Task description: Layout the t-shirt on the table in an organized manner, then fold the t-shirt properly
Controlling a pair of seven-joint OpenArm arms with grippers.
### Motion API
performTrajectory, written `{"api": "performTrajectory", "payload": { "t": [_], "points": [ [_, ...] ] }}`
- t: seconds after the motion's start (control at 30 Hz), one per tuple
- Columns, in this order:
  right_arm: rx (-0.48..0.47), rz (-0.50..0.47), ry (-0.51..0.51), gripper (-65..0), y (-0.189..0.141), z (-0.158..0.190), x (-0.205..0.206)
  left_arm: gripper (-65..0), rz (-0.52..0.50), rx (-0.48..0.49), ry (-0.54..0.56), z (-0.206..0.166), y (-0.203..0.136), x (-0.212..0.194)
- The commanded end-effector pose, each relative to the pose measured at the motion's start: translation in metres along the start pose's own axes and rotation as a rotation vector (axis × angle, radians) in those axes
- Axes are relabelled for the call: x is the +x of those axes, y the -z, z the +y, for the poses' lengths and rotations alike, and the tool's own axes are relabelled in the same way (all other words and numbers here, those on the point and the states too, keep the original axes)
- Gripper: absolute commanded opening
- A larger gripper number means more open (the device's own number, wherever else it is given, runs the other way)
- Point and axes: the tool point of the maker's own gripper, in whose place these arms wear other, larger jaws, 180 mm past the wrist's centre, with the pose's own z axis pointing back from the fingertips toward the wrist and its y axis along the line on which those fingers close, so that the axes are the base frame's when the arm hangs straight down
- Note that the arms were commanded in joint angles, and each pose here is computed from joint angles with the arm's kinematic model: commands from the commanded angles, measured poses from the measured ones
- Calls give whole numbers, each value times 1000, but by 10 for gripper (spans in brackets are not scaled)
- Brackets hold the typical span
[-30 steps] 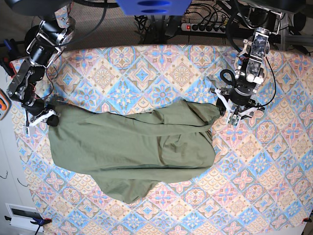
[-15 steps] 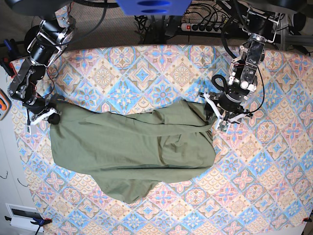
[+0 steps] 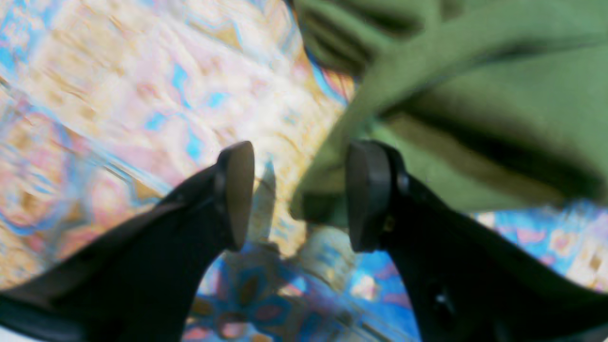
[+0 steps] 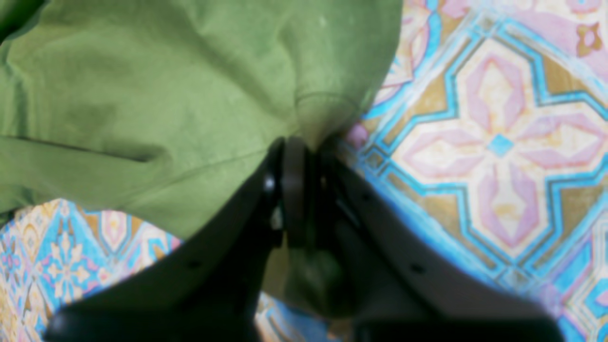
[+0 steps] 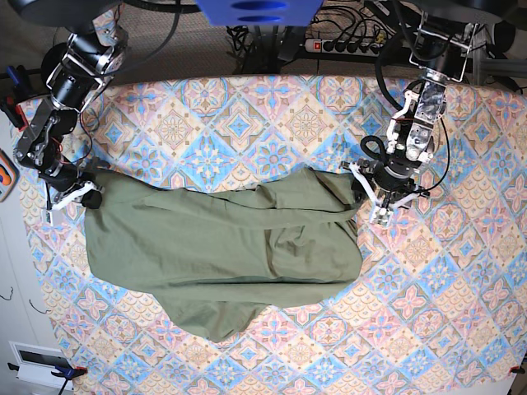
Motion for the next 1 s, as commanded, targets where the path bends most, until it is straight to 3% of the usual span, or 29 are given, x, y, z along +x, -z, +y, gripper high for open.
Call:
{"api": "performTrajectory", "payload": {
  "t": [0.0, 0.1, 0.17, 0.23, 0.3, 0.4, 0.6, 0.77, 0.97],
  "points": [
    [-5, -61, -21, -628, -7, -3, 24, -347, -49, 8, 13, 4, 0, 18],
    [-5, -61, -21, -628, -7, -3, 24, -352, -20, -5, -7, -4, 12, 13],
    [-5, -61, -21, -628, -7, -3, 24, -390, 11, -2, -26, -4, 22, 5],
    [-5, -61, -21, -628, -7, -3, 24, -493, 22, 6, -35, 0, 29, 6],
    [-6, -64, -24, -628, -8, -3, 26, -650, 23, 13, -37, 3, 32, 8],
    [-7, -67, -28, -628, -8, -3, 27, -650, 6, 23, -30, 8, 30, 16],
    [-17, -12, -38, -629, -12, -4, 20, -650, -138, 95, -46, 42, -4, 58],
    [-52, -47, -134, -630, -30, 2, 48, -650, -251, 162, -38, 71, -38, 91],
    [-106, -98, -255, -629, -58, 14, 83, -650, -362, 183, 43, 75, -74, 126]
  ]
}}
